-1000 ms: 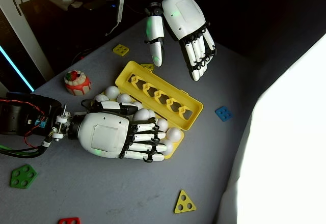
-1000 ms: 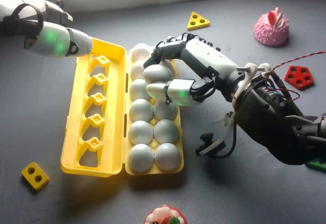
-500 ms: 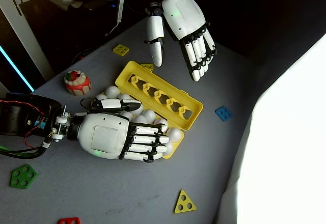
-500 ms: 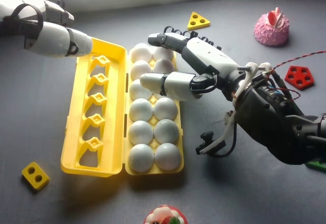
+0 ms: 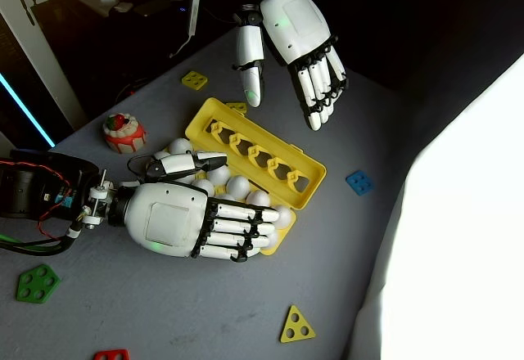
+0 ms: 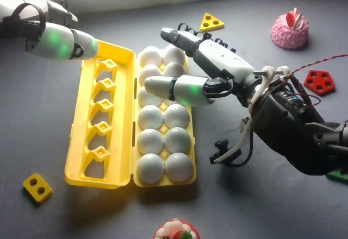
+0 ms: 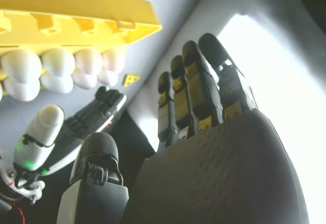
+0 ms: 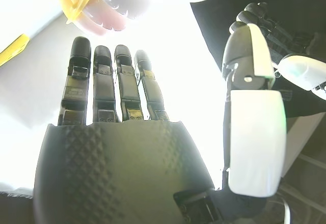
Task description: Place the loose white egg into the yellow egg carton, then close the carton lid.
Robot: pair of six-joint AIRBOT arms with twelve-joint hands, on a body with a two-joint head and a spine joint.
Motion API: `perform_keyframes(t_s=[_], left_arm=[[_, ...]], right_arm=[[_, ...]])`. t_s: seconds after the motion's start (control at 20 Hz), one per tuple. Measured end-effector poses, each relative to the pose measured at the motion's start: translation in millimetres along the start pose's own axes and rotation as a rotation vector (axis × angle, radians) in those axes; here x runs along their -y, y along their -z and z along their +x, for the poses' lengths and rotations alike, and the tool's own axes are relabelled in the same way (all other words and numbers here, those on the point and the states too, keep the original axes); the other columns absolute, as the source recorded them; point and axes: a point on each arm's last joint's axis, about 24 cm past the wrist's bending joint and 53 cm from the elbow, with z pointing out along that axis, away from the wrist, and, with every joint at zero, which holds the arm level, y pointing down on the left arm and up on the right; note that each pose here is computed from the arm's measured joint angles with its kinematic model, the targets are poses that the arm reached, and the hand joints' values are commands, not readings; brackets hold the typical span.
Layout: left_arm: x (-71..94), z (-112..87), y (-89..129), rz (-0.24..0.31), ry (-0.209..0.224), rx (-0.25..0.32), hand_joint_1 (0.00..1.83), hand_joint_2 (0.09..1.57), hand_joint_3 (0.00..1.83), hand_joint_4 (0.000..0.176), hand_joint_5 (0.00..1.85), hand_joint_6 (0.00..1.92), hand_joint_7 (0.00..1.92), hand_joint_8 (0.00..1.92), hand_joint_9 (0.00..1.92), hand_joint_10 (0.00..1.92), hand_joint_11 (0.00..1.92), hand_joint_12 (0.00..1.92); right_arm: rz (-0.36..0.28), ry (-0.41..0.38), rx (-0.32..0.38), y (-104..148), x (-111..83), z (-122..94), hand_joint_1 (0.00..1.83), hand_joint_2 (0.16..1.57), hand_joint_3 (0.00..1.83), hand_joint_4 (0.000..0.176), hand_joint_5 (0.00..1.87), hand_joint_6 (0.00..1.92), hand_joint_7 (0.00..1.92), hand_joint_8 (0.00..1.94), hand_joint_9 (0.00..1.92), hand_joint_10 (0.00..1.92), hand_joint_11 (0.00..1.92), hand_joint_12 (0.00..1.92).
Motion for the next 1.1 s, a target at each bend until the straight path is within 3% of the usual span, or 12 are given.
perform_keyframes(t_s=[0.1,0.2,0.25,0.35,0.45,0.5,0.55,0.65,0.8,0.95,1.0,1.1], left_arm=[[-0.5,-1.5,0.2,-0.005,0.020,-0.001,0.00,1.29,0.00,0.023,0.27,0.00,0.33,0.00,0.35,0.00,0.00,1.00],[-4.4,-2.2,0.7,-0.025,0.038,-0.002,0.00,1.29,0.00,0.023,0.27,0.00,0.33,0.00,0.35,0.00,0.00,1.00],[-7.3,0.5,1.1,-0.040,0.064,-0.015,0.00,1.29,0.00,0.017,0.29,0.01,0.35,0.01,0.36,0.00,0.00,0.96],[-8.6,2.3,1.2,-0.045,0.074,-0.022,0.00,1.29,0.00,0.017,0.29,0.01,0.35,0.01,0.36,0.00,0.00,0.95],[-9.2,4.1,1.3,-0.048,0.086,-0.029,0.00,1.27,0.00,0.015,0.20,0.00,0.32,0.00,0.35,0.00,0.00,0.94],[-9.7,6.4,1.3,-0.050,0.098,-0.038,0.00,1.28,0.00,0.018,0.23,0.01,0.33,0.00,0.36,0.01,0.02,0.94],[-10.4,9.0,1.3,-0.053,0.110,-0.048,0.00,1.27,0.00,0.004,0.23,0.01,0.32,0.00,0.35,0.00,0.02,0.93],[-18.2,14.0,1.0,-0.082,0.144,-0.069,0.00,1.27,0.00,0.001,0.23,0.01,0.33,0.00,0.36,0.00,0.03,0.93],[-27.9,21.4,1.2,-0.120,0.188,-0.096,0.00,1.27,0.00,0.009,0.29,0.01,0.39,0.01,0.40,0.01,0.03,0.97],[-36.7,25.4,0.2,-0.154,0.285,-0.103,0.00,1.27,0.00,0.011,0.30,0.01,0.40,0.01,0.41,0.01,0.03,0.99],[-40.2,24.9,-0.6,-0.164,0.303,-0.097,0.14,1.28,0.00,0.005,0.27,0.00,0.37,0.00,0.40,0.00,0.00,1.01],[-48.2,27.5,-2.5,-0.190,0.385,-0.093,0.18,1.28,0.00,0.004,0.26,0.00,0.36,0.00,0.40,0.00,0.00,1.02]], right_arm=[[-0.019,0.033,-0.017,1.1,-11.1,-5.0,0.65,1.00,0.00,0.000,0.17,0.07,0.16,0.00,0.11,0.04,0.00,0.63],[-0.069,0.087,-0.028,6.2,-38.7,-19.2,0.65,1.00,0.00,0.000,0.17,0.06,0.16,0.00,0.11,0.04,0.00,0.63],[-0.122,0.137,0.007,17.3,-71.6,-51.4,0.66,0.99,0.00,0.000,0.19,0.07,0.17,0.01,0.12,0.04,0.00,0.63],[-0.106,0.163,-0.012,25.2,-74.4,-57.0,0.66,0.99,0.00,0.000,0.19,0.07,0.17,0.00,0.12,0.04,0.00,0.63],[-0.105,0.225,-0.050,37.2,-81.1,-57.8,0.63,0.98,0.00,0.000,0.14,0.03,0.15,0.00,0.09,0.02,0.00,0.47],[-0.104,0.253,-0.071,46.8,-90.1,-60.3,0.60,0.98,0.00,0.000,0.16,0.03,0.17,0.00,0.11,0.03,0.00,0.27],[-0.109,0.280,-0.078,54.7,-99.3,-65.7,0.64,0.98,0.00,0.000,0.17,0.02,0.17,0.00,0.11,0.02,0.00,0.09],[-0.128,0.353,-0.064,72.1,-118.0,-87.2,0.63,1.00,0.01,0.000,0.16,0.02,0.15,0.00,0.10,0.02,0.00,0.07],[-0.081,0.429,-0.056,94.5,-122.2,-113.0,0.62,1.00,0.00,0.000,0.19,0.02,0.16,0.00,0.11,0.02,0.00,0.13],[0.012,0.478,-0.045,120.7,-110.9,-140.4,0.62,1.00,0.00,0.000,0.19,0.03,0.16,0.00,0.11,0.02,0.00,0.15],[0.037,0.487,-0.040,125.9,-106.2,-147.5,0.59,1.01,0.00,0.000,0.19,0.02,0.17,0.00,0.12,0.02,0.00,0.42],[0.081,0.500,-0.014,139.4,-102.2,-167.8,0.59,1.01,0.00,0.000,0.18,0.01,0.19,0.00,0.13,0.03,0.00,0.64]])
